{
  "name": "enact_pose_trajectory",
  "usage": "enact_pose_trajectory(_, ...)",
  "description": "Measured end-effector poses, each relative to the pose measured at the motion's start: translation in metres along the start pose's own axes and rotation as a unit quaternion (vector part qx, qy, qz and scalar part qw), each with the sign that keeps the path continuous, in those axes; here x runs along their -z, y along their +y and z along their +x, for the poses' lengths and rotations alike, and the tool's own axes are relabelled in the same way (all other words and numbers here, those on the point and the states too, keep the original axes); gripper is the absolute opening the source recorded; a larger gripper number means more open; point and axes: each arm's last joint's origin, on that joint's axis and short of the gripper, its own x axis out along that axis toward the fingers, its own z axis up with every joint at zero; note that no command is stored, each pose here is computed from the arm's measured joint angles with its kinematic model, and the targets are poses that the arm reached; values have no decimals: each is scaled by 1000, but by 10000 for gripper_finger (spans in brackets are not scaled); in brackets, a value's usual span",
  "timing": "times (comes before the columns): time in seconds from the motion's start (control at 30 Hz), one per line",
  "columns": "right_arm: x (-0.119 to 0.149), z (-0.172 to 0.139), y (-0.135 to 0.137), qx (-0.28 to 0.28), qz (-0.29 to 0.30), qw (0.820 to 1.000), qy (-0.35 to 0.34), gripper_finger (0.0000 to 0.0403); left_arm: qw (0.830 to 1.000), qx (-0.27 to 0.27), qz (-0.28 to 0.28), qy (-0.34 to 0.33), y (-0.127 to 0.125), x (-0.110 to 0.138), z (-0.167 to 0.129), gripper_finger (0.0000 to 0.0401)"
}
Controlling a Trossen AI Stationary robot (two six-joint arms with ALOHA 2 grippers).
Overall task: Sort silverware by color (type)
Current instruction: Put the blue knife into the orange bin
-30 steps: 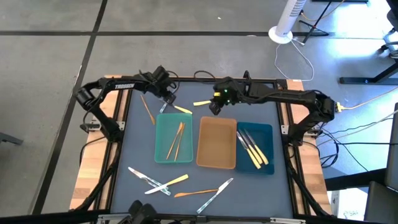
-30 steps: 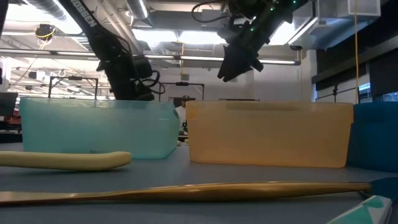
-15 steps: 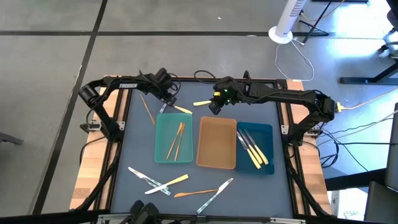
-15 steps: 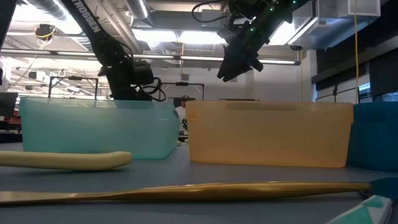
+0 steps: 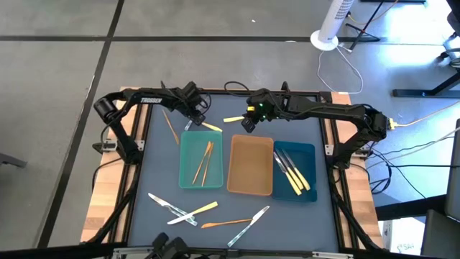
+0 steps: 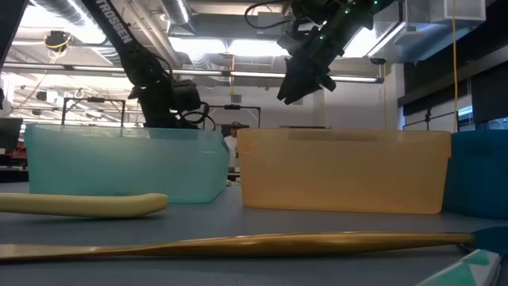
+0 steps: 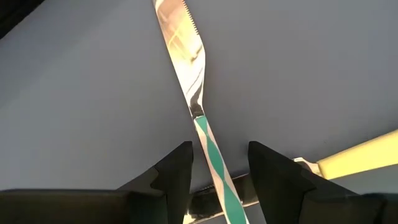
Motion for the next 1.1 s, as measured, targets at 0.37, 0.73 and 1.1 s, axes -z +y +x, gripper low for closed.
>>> enact_pose_trajectory(0.37,0,0,0,0,0,1000,0,120,1000,-14,5,0,-4,1,1,151)
enact_pose_trajectory(0.73,0,0,0,0,0,1000,0,120,1000,-18,-20,-3,-3,1,2,88)
enact_pose_trajectory(1.1,0,0,0,1,0,1000,0,120,1000,-17,-22,-8,-3,0,2,23)
